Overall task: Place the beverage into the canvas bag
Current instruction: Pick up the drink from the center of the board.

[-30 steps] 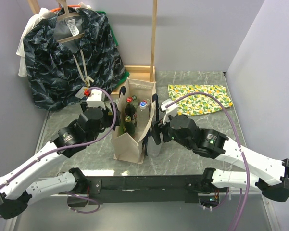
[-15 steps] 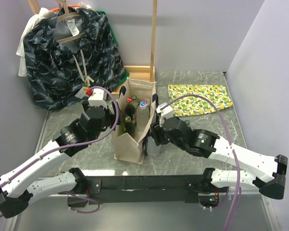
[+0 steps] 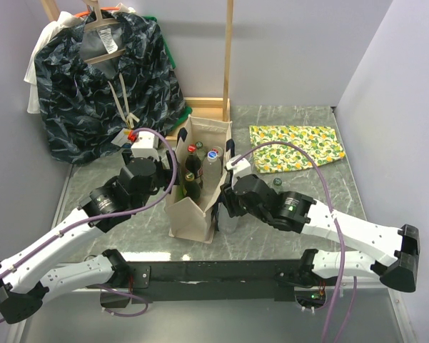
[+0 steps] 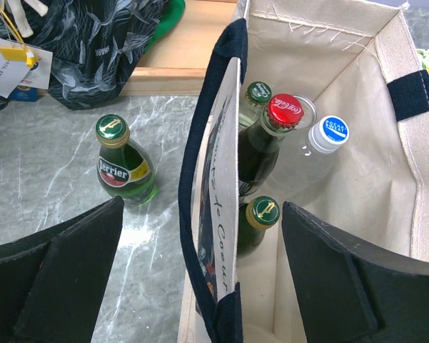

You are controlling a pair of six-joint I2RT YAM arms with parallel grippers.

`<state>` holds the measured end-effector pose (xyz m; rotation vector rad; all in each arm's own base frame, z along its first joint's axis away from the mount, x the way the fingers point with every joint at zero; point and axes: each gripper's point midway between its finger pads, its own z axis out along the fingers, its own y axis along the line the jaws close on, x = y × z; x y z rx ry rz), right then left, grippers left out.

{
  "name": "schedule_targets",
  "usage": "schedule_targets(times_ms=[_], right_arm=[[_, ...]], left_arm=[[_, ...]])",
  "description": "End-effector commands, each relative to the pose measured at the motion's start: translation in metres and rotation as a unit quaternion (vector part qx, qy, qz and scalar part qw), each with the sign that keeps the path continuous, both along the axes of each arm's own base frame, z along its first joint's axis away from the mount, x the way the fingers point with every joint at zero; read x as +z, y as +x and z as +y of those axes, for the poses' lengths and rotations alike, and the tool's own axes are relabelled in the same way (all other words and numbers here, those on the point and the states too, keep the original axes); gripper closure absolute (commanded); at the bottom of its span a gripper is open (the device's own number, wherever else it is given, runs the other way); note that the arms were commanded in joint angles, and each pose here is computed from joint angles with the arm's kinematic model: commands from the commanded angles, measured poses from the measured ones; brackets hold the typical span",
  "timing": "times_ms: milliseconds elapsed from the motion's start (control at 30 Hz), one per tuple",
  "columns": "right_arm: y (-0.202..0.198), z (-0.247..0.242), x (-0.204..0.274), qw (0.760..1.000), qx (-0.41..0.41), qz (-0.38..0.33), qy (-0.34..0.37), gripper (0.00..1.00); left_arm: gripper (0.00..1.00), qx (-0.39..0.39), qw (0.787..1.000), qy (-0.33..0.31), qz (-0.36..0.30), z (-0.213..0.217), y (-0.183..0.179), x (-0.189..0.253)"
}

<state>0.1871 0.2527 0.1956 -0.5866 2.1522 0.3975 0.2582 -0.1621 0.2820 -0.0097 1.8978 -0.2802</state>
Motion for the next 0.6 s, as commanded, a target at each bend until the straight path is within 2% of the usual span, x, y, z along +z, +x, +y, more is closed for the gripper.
schedule_targets(times_ms=[0,100,133,200,233,567], right_arm=[[0.001,0.005,-0.005,1.0,0.0,0.002,0.005,0.49],[0.001,0.006,-0.005,1.0,-0.002,0.004,0.005,0.58],[0.0,0.005,-0.006,1.0,-0.002,0.006,0.003,0.74],[0.001,0.005,-0.003,1.0,-0.004,0.006,0.005,0.94],[0.001,0.004,-0.003,1.0,-0.008,0.007,0.004,1.0],[0.001,-0.004,0.037,0.998,-0.012,-0.033,0.059,1.0]], left_arm=[[0.04,0.009,1.0,-0.012,-0.016,0.003,0.001,0.009],[0.03,0.007,1.0,-0.014,-0.017,0.003,0.001,0.01],[0.04,0.007,1.0,-0.014,-0.016,0.003,0.001,0.009],[0.04,0.005,1.0,-0.011,-0.013,0.002,0.001,0.007],[0.03,0.005,1.0,-0.012,-0.014,0.002,0.0,0.008],[0.04,-0.002,1.0,-0.011,-0.01,0.0,0.0,0.007]])
